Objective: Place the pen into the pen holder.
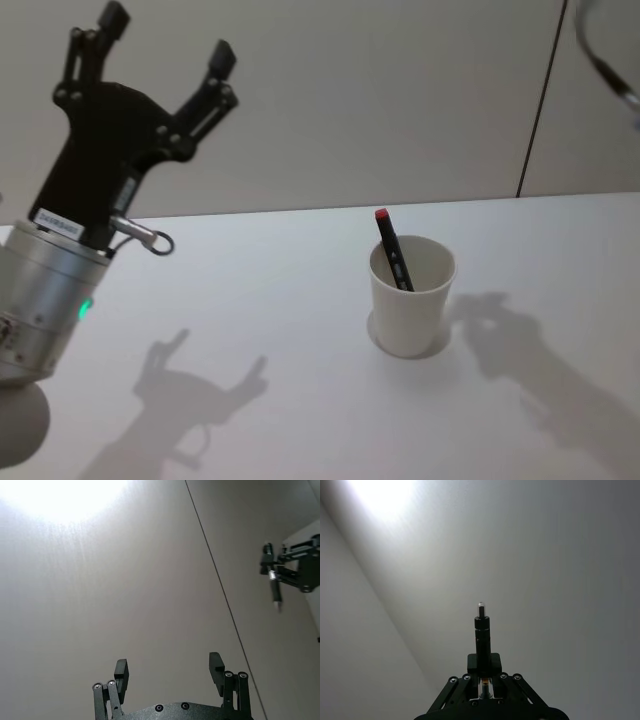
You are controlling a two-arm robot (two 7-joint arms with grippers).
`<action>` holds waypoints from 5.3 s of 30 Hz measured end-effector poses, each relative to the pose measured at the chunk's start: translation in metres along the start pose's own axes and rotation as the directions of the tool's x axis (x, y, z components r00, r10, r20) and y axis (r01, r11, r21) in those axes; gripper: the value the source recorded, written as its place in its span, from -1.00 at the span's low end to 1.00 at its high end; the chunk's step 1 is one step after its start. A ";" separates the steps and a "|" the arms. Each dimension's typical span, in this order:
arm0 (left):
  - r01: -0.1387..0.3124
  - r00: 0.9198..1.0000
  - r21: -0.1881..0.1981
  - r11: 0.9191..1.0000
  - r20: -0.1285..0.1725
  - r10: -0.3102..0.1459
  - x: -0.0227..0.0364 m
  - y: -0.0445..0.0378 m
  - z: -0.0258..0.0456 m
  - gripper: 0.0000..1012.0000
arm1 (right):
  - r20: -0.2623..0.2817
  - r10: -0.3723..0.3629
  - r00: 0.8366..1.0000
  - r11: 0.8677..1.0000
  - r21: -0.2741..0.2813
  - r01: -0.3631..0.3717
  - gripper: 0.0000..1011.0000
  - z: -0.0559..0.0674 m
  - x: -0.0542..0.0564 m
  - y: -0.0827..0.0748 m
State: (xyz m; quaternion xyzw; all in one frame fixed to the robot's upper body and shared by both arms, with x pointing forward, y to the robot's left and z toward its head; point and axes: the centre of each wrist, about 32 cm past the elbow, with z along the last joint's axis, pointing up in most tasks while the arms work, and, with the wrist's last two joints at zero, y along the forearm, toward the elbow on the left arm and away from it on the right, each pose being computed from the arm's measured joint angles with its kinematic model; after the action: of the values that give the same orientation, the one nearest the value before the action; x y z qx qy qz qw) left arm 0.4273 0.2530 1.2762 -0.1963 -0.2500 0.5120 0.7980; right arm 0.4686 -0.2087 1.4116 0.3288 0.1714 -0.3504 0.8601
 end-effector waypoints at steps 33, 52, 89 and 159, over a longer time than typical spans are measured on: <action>-0.173 0.960 -0.029 0.985 0.220 0.175 0.0620 -0.0142 0.0246 0.98 | 0.408 -0.088 0.909 0.970 -0.172 0.172 -0.72 -0.042 0.035 -0.088; -0.186 0.953 -0.035 0.982 0.238 0.189 0.0674 -0.0155 0.0272 0.98 | 0.477 -0.101 0.873 0.960 -0.182 0.211 -0.72 -0.091 0.058 -0.070; -0.189 0.951 -0.037 0.981 0.241 0.193 0.0687 -0.0158 0.0279 0.98 | 0.455 -0.112 0.883 0.940 -0.240 0.243 -0.72 -0.133 0.079 -0.070; -0.143 0.980 0.157 0.977 0.160 0.118 0.0386 -0.0224 -0.0199 0.98 | 0.618 -0.282 0.734 0.932 -0.003 0.361 0.98 -0.058 0.073 -0.118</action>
State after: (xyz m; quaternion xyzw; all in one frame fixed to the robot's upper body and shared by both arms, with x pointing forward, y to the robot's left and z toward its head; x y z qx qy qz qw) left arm 0.4689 0.2783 1.2807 -0.1055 -0.2516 0.5960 0.7553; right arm 0.4315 -0.2682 1.2792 0.1102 -0.0384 -0.5694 0.8137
